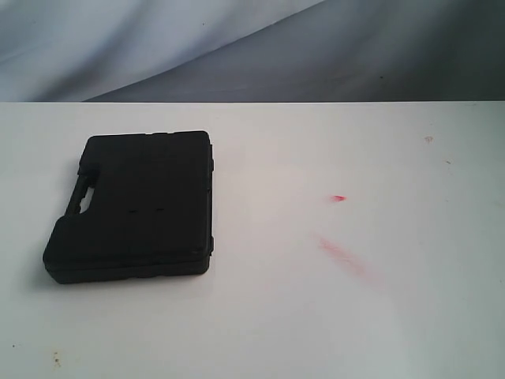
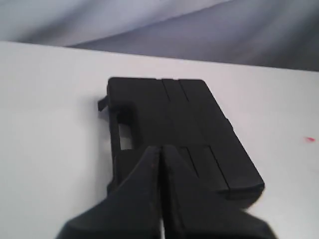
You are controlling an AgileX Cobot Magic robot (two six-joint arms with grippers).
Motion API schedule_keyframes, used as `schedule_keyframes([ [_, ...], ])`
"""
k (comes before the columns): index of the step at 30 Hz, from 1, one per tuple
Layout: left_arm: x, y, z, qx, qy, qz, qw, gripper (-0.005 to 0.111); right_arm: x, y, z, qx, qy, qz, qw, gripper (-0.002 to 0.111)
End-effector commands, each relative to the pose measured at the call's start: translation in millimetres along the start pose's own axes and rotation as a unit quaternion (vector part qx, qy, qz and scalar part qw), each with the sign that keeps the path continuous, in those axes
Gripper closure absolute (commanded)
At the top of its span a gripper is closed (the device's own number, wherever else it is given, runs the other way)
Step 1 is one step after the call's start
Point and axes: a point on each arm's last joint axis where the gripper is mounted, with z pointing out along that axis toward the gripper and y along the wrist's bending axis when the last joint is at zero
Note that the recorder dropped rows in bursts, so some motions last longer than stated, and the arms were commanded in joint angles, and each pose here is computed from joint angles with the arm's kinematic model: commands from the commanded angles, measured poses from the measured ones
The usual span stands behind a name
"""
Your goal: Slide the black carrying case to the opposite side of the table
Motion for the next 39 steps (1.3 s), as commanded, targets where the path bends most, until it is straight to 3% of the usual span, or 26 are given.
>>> schedule_keyframes([
  [1, 13, 8.8, -7, -0.042, -0.07, 0.063, 0.995, 0.106, 1, 0, 0, 0.004, 0.0, -0.01, 1.0, 0.108],
  [10, 39, 17.4, -14, -0.083, -0.138, 0.132, 0.978, 0.106, 1, 0, 0, 0.004, 0.0, -0.01, 1.0, 0.108],
  [24, 59, 24.2, -12, -0.088, -0.219, 0.074, 0.969, 0.106, 1, 0, 0, 0.004, 0.0, -0.01, 1.0, 0.108],
  [27, 58, 23.9, -13, -0.084, -0.229, 0.062, 0.968, 0.106, 1, 0, 0, 0.004, 0.0, -0.01, 1.0, 0.108],
  [39, 60, 13.5, -11, -0.009, -0.214, 0.135, 0.967, 0.106, 1, 0, 0, 0.004, 0.0, -0.01, 1.0, 0.108],
])
